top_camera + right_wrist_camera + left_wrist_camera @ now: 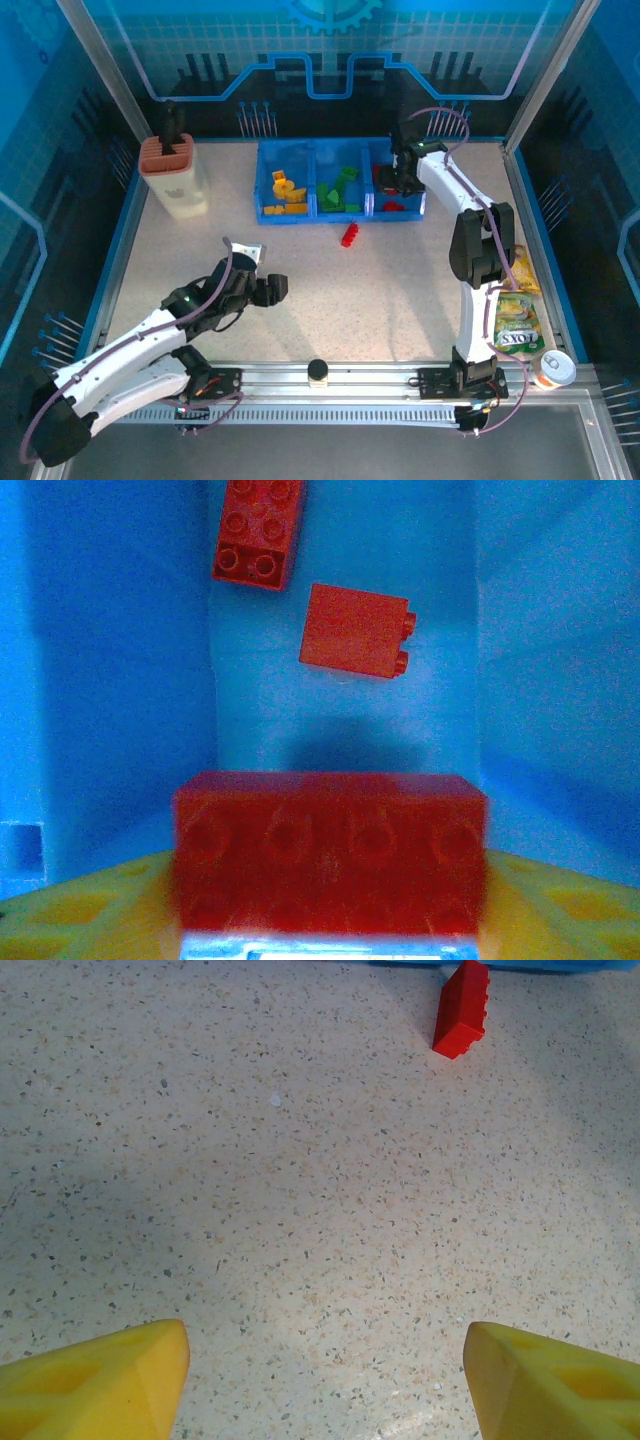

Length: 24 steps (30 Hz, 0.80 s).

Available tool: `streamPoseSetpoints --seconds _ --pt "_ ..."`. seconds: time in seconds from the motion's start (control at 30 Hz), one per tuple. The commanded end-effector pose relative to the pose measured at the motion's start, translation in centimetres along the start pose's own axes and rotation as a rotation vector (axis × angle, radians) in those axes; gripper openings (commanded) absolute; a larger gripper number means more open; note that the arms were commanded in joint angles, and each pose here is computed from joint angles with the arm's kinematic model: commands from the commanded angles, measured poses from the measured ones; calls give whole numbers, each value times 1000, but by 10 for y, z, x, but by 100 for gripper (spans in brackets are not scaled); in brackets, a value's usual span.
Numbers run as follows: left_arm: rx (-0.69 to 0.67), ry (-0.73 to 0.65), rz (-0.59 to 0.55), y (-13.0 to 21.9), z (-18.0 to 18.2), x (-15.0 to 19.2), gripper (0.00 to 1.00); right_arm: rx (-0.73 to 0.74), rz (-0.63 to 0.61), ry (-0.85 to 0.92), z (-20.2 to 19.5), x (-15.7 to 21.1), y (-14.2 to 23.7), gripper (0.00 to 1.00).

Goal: Sort the legos into containers by color
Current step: Place the lego in the container, then pick up the lego from the center of the table.

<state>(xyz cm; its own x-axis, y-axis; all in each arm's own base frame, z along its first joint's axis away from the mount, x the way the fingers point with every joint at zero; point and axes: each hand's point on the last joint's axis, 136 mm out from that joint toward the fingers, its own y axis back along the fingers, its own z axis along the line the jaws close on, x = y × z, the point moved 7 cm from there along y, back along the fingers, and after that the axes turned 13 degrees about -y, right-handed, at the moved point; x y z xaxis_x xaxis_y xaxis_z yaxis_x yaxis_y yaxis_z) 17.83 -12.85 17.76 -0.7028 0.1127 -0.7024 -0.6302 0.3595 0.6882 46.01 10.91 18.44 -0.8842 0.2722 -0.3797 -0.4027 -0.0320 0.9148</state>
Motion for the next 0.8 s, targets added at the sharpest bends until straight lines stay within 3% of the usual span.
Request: streamPoseSetpoints --seconds 0.0,0.2,0.47,0.77 --pt "-13 18 -4 -1 1 2 74 -27 -2 -21 -2 -1 13 76" --pt "-13 21 -3 -1 1 3 73 -52 -60 -17 0 5 36 78" --pt "-16 24 1 -2 2 6 73 -105 -95 32 20 40 61 77" --pt "-13 29 6 -5 1 8 73 -91 -39 64 42 96 50 74"
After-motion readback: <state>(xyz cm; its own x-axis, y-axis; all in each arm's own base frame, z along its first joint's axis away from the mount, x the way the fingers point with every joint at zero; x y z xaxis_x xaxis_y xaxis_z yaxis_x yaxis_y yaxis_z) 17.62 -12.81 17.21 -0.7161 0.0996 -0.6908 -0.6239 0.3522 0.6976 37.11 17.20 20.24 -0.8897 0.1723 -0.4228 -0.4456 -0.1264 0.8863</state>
